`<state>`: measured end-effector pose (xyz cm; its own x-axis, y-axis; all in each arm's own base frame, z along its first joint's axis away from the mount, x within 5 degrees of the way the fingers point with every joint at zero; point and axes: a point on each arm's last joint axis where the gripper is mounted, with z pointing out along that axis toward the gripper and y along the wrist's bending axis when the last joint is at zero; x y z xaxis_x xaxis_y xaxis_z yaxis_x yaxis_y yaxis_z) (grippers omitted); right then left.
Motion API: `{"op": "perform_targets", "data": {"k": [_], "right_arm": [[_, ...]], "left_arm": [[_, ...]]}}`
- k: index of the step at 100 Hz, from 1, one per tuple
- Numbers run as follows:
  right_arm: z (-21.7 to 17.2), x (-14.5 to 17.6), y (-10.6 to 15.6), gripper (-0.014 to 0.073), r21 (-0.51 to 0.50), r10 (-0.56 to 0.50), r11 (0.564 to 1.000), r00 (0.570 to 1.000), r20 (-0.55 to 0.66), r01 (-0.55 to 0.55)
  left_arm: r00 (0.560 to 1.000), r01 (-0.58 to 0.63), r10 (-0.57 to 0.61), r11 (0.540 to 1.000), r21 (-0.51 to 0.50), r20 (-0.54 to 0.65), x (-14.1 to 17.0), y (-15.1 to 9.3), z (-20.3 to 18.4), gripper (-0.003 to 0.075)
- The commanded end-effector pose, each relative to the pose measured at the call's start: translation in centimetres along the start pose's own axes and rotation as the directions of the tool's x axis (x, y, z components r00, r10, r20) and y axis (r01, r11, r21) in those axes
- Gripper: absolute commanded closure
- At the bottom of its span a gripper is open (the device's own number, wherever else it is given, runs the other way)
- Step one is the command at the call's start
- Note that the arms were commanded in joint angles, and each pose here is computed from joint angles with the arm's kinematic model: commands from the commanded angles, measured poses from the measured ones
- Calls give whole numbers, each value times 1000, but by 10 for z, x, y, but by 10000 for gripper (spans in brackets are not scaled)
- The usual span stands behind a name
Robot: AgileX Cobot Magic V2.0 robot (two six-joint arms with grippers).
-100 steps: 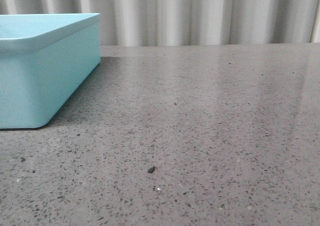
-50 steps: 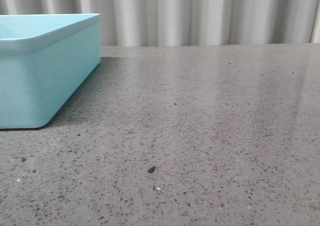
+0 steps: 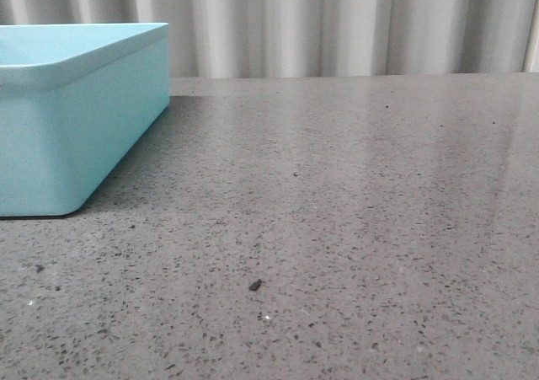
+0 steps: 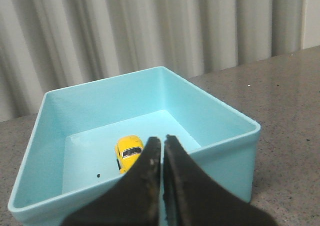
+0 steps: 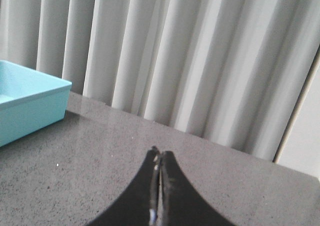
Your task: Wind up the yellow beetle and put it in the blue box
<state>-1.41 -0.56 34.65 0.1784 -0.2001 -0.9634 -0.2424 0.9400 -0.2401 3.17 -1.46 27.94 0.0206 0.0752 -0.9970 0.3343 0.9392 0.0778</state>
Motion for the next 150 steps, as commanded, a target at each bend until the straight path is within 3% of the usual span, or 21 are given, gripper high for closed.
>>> {"op": "perform_targets", "data": {"k": [1, 11, 24, 55, 73, 116, 150], "right_arm": [[-1, -14, -4, 648, 28, -20, 999, 994, 103, 17], [0, -13, -3, 648, 26, -20, 1000, 996, 93, 17], [0, -13, -3, 648, 26, -20, 1000, 996, 93, 17], [0, -11, -3, 648, 21, -19, 1000, 997, 73, 18], [0, -10, -3, 648, 18, -19, 1000, 998, 62, 18], [21, 42, 10, 648, -39, -24, 999, 988, -155, 18], [23, 45, 11, 648, -40, -24, 999, 987, -160, 18]], "left_arm": [[998, 9, -9, 1000, -12, 67, -5, 2, 3, 741], [1000, 8, -8, 1000, -13, 14, 12, 1, 9, 741], [992, -119, 116, 991, -67, -50, 36, 4, 12, 741], [992, -83, 68, 985, -152, -102, 75, 5, 16, 741], [975, -79, 43, 984, -161, -217, 100, 5, 18, 741], [975, -81, 44, 983, -163, -218, 100, 5, 18, 741], [975, -81, 44, 983, -163, -218, 100, 5, 18, 741]]}}
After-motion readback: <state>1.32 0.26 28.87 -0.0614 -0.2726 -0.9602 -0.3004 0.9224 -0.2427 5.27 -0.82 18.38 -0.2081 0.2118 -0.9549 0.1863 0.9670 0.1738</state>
